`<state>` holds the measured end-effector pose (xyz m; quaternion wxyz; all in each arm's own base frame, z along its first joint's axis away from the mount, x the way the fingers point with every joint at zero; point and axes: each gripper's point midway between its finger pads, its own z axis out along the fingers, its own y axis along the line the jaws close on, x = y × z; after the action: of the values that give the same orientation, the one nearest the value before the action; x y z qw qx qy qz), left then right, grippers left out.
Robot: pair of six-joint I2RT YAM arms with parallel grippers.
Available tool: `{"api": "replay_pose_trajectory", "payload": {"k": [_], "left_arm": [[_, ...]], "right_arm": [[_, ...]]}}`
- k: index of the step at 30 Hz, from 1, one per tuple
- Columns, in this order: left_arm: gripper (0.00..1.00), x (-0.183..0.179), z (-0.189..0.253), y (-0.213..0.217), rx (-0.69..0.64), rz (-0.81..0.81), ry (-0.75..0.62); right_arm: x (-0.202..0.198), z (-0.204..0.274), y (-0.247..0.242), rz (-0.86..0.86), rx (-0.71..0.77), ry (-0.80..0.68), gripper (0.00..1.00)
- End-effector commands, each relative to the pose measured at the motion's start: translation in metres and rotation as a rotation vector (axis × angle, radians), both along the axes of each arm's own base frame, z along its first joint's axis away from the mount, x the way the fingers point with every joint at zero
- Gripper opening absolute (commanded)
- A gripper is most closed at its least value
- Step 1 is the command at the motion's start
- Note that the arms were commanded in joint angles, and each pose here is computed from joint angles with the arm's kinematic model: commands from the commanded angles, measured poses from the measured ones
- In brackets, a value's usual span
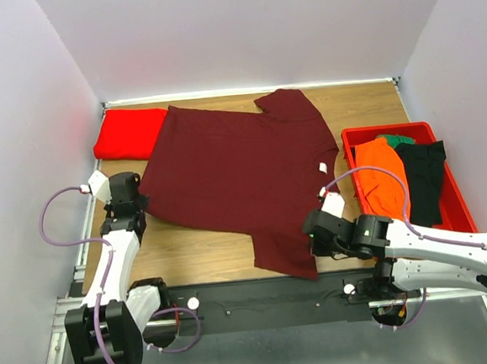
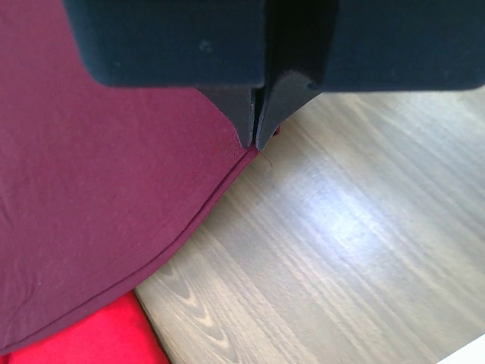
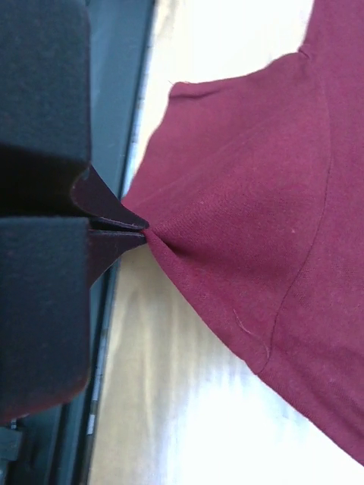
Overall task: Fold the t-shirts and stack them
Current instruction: Fold the tshirt
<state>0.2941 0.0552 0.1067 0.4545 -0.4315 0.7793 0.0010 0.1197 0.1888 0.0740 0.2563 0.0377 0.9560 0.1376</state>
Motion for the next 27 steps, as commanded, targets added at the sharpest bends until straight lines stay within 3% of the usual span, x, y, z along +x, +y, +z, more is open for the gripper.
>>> {"api": "replay_pose_trajectory", "payload": {"k": [1, 5, 9, 13, 17, 27], "left_arm": [[0.0, -0.016, 0.0, 0.009, 0.023, 0.053, 0.028], [0.0, -0.014, 0.001, 0.006, 0.005, 0.051, 0.011], [0.0, 0.0, 0.003, 0.004, 0.015, 0.006, -0.003], [0.0, 0.024, 0.005, -0.002, -0.012, -0.027, -0.016], [0.0, 0.053, 0.013, -0.002, -0.006, -0.051, -0.009], [0.0, 0.09, -0.019, -0.003, -0.011, -0.091, 0.082]], "right_arm": [[-0.022, 0.004, -0.01, 0.016, -0.029, 0.055, 0.0], [-0.034, 0.002, -0.006, 0.043, -0.037, 0.068, 0.0], [-0.013, 0.015, -0.009, -0.01, -0.056, -0.035, 0.0], [0.034, 0.042, -0.014, -0.094, -0.158, -0.219, 0.0], [0.082, 0.047, -0.016, -0.142, -0.283, -0.253, 0.01], [0.156, 0.047, -0.011, -0.201, -0.217, -0.257, 0.01]]}}
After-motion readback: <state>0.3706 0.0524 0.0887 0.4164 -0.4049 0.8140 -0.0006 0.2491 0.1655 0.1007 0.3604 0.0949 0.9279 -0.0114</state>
